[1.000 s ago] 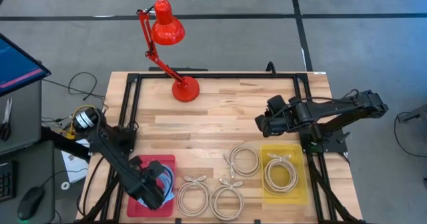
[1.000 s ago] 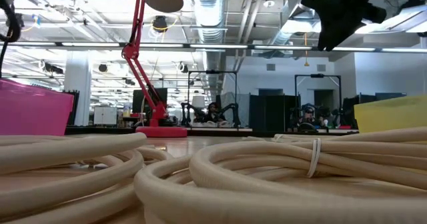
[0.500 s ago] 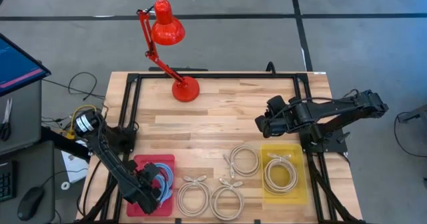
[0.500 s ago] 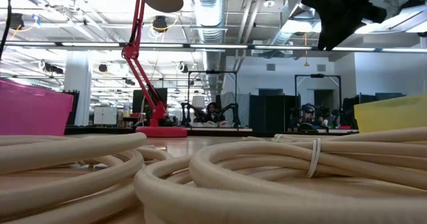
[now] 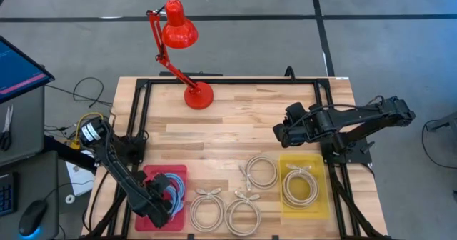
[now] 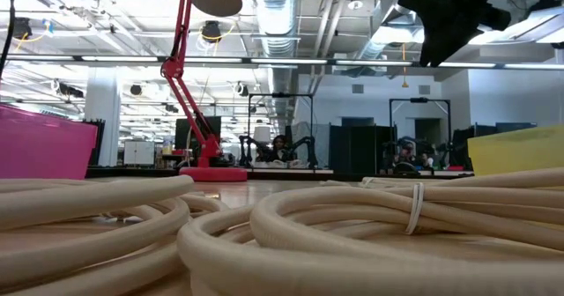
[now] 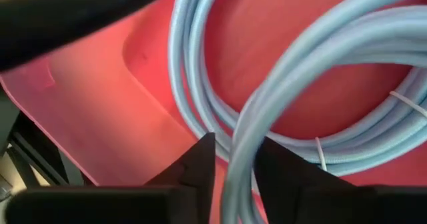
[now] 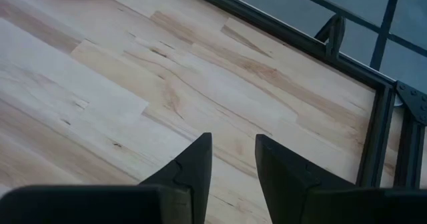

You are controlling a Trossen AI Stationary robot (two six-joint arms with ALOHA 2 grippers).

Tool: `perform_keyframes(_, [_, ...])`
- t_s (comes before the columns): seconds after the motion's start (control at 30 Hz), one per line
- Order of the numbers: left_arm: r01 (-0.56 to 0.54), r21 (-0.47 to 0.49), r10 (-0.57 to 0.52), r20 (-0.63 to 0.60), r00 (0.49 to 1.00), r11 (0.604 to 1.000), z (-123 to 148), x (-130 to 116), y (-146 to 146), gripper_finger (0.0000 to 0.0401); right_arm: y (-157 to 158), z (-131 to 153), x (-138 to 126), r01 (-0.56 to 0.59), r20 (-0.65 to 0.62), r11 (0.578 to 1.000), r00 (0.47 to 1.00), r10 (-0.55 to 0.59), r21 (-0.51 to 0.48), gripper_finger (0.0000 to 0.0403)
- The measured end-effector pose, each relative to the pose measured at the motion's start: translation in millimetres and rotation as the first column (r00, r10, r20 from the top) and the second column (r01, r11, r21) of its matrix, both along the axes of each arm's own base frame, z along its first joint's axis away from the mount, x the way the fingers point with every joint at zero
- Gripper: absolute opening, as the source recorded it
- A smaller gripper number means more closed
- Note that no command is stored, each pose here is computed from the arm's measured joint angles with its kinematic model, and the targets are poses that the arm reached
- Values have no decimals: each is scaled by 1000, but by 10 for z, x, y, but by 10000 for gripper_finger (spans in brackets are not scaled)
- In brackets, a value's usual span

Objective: Pick & Place USB Port
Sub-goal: Put the blue charger cable into the red bin, then put the light yellow charger cable into the yellow bin

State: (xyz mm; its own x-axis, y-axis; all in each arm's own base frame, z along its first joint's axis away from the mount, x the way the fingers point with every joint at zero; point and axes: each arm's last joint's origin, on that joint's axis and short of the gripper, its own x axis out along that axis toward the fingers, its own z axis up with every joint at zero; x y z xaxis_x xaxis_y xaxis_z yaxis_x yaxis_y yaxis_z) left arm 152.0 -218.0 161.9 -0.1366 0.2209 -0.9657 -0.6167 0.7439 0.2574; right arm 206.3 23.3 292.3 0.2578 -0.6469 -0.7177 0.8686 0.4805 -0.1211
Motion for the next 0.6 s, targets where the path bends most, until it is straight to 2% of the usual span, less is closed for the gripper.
perform_keyframes(0.13, [0, -72, -2, -31, 1000, 997, 83, -16, 8, 130, -19, 0, 2, 9, 0, 1000, 1000, -9, -1, 107])
perform_keyframes(0.23, [1, -131, -1, -1, 1000, 991, 236, -36, 50, 146, -35, 0, 4, 17, 1, 1000, 1000, -17, -1, 107])
perform_keyframes(0.4, [5, -222, 22, 118, 993, 975, 585, -72, 211, 149, -58, 0, 7, 23, -4, 1000, 1000, -23, -5, 107])
perform_keyframes(0.6, [-19, -288, 109, 300, 948, 957, 951, -68, 512, 135, -59, 0, 7, 23, -4, 1000, 1000, -23, -6, 107])
